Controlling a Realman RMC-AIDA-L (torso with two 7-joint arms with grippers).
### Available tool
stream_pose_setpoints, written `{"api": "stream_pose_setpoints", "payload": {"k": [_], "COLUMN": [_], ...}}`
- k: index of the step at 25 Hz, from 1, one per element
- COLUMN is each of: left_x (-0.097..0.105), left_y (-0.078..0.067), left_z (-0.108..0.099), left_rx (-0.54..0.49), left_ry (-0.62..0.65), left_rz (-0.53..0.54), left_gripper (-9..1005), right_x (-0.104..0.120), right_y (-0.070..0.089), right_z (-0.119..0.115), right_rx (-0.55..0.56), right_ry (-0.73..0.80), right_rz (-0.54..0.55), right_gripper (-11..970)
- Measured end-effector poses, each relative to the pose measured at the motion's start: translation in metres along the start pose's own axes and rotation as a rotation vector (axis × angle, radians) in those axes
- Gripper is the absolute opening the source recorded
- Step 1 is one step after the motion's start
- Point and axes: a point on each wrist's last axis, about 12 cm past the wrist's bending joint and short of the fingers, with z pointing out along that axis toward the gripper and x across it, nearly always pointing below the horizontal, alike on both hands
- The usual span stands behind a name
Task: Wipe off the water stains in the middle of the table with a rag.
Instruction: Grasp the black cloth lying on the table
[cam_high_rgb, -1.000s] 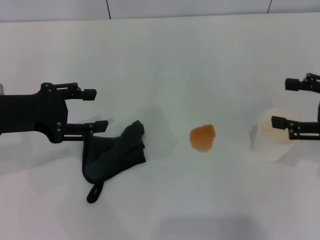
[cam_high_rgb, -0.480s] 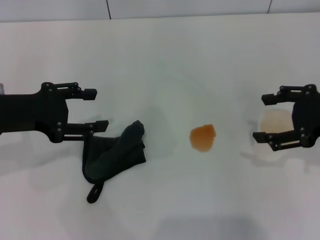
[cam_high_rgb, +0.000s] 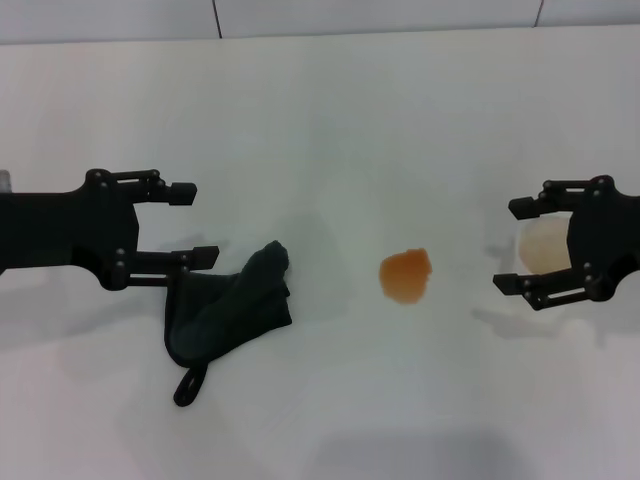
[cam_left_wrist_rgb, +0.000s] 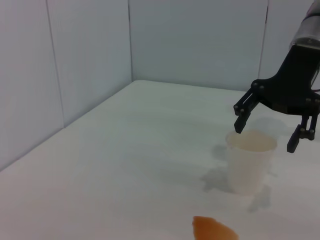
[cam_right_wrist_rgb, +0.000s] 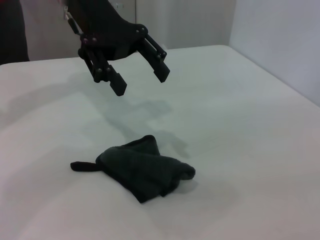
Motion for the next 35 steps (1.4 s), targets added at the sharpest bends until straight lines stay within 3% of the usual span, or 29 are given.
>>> {"api": "stream_pose_setpoints", "payload": {"k": [3, 10, 15, 19, 25, 35], "left_x": [-0.001, -0.018, -0.04, -0.053, -0.057, -0.054], "left_y": [0.002, 0.022, 0.032, 0.033, 0.027, 0.025], "left_z": [-0.001, 0.004, 0.026, 0.045, 0.065, 0.069], "left_rx": [0.003, 0.012, 0.053, 0.085, 0.122, 0.129], "left_ry": [0.022, 0.25, 0.439, 0.515, 0.563, 0.566], "left_rz": [-0.037, -0.106, -0.063, -0.012, 0.035, 0.026], "left_gripper": [689, 687, 685, 684, 682, 680], "right_x": [-0.002, -0.005, -0.007, -0.007, -0.007, -0.006], "right_y": [0.0, 0.002, 0.003, 0.002, 0.003, 0.003], "right_z": [0.0, 0.009, 0.01, 0.011, 0.013, 0.015], "right_rx": [0.0, -0.009, -0.006, -0.006, -0.014, -0.013], "right_ry": [-0.006, -0.006, -0.007, -0.007, -0.005, -0.004], "right_rz": [-0.001, -0.016, -0.025, -0.022, -0.02, -0.016], "right_gripper": [855, 855, 855, 855, 855, 855]}}
